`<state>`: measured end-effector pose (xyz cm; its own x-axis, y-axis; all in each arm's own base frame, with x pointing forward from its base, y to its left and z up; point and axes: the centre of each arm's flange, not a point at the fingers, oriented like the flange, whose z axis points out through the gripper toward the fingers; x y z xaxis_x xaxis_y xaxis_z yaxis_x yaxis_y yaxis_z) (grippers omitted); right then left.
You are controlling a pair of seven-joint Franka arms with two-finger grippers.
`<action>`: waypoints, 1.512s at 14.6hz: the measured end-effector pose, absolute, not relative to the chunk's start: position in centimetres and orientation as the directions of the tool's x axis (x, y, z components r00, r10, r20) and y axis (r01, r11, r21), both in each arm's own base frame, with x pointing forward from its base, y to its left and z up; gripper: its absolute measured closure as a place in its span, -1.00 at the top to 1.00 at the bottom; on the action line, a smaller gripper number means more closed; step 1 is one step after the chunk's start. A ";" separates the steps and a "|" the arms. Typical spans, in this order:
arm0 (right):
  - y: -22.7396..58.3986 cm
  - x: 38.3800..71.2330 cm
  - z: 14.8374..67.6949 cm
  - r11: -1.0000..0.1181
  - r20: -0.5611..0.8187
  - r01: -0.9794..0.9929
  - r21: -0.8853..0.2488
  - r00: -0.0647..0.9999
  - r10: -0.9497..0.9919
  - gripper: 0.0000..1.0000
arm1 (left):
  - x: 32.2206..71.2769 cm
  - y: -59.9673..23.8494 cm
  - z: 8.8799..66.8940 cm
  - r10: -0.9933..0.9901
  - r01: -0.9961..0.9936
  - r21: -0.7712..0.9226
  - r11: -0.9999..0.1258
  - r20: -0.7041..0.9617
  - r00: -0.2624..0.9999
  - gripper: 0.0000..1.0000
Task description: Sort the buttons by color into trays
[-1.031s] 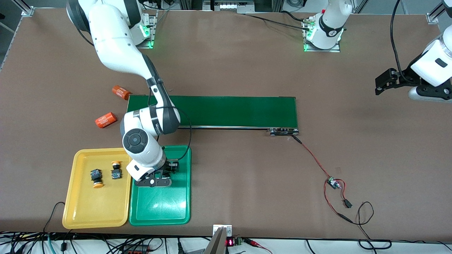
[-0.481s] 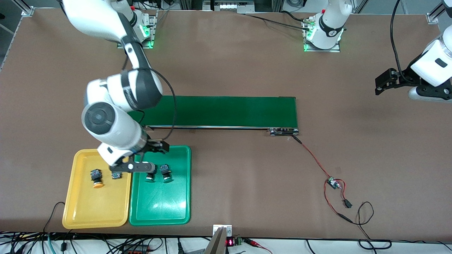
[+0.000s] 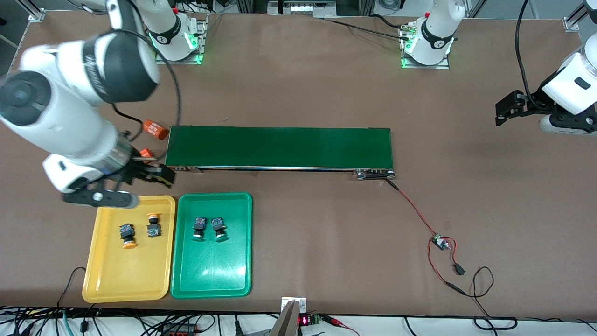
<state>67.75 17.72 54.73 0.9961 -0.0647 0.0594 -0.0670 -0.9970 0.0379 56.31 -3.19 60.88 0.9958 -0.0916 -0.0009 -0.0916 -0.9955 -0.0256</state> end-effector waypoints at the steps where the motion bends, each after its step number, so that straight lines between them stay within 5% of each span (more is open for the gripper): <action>1: 16.5 67.6 55.6 -0.997 0.062 -0.060 0.041 0.996 -0.058 1.00 | 56.3 -3.2 60.9 -0.092 -0.092 -0.026 -0.995 -0.001 0.996 1.00; 11: -1.5 64.2 56.2 -0.996 -0.021 -0.068 -0.049 0.998 -0.067 1.00 | 56.3 -3.2 60.9 -0.092 -0.092 -0.026 -0.995 -0.001 0.996 1.00; 22: -1.6 56.6 61.2 -0.999 -0.007 -0.030 -0.029 1.000 -0.030 1.00 | 56.3 -3.2 60.9 -0.092 -0.092 -0.026 -0.995 -0.001 0.996 1.00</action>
